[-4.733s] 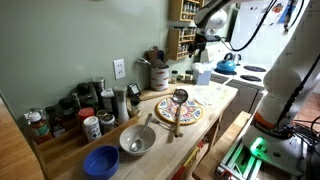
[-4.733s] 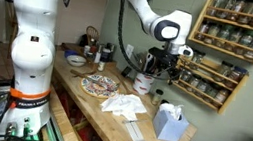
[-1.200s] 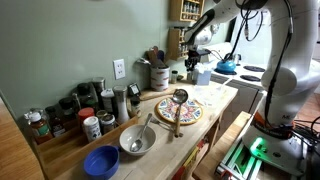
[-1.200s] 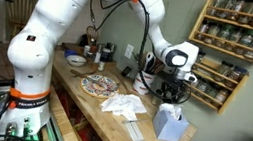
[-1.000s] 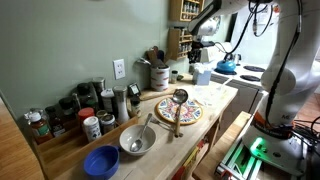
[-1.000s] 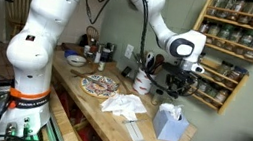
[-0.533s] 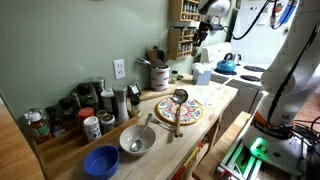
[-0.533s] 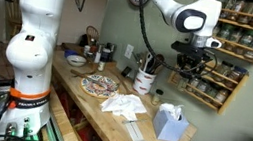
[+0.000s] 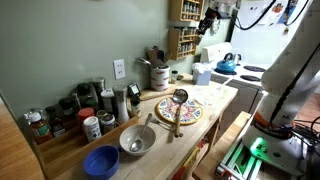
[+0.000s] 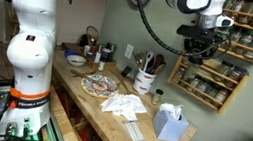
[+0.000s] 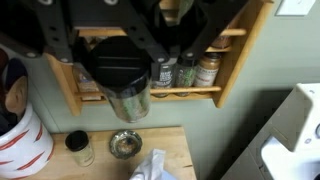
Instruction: Pick up two jars from the right side of the counter and put them on the second bottom shelf
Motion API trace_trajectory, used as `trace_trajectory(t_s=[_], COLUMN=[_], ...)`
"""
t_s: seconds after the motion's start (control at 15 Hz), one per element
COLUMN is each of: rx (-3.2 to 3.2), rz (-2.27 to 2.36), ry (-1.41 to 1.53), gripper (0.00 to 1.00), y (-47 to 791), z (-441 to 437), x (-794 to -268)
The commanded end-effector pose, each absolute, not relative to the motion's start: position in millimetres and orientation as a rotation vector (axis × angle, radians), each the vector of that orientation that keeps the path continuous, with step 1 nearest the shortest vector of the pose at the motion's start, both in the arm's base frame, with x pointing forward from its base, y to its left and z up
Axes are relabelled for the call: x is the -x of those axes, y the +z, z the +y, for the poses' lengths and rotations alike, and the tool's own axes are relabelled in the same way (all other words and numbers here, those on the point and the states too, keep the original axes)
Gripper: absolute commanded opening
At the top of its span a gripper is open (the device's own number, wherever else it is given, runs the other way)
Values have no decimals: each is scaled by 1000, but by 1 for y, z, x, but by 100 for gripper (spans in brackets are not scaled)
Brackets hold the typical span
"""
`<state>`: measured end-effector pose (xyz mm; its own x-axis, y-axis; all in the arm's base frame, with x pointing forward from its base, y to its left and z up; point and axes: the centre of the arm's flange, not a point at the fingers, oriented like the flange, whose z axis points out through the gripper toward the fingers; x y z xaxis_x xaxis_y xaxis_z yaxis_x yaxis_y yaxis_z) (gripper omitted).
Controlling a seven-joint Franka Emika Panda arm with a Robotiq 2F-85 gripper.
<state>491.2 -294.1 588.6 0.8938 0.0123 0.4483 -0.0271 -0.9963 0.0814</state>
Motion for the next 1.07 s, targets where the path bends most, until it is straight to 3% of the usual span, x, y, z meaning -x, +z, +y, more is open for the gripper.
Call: trace_trajectory(t_s=[0.0, 0.27, 0.33, 0.67, 0.73, 1.0], rx=[-2931, -2866, -2885, -2869, -2869, -2853], rz=[37, 78, 46, 56, 57, 93], ry=[840, 1015, 924, 974, 974, 1044], gripper=[31, 31, 56, 56, 31, 31], y=[619, 644, 639, 644, 644, 659], z=[-290, -292, -291, -290, -290, -312], x=[-472, -471, -474, -474, -474, -506])
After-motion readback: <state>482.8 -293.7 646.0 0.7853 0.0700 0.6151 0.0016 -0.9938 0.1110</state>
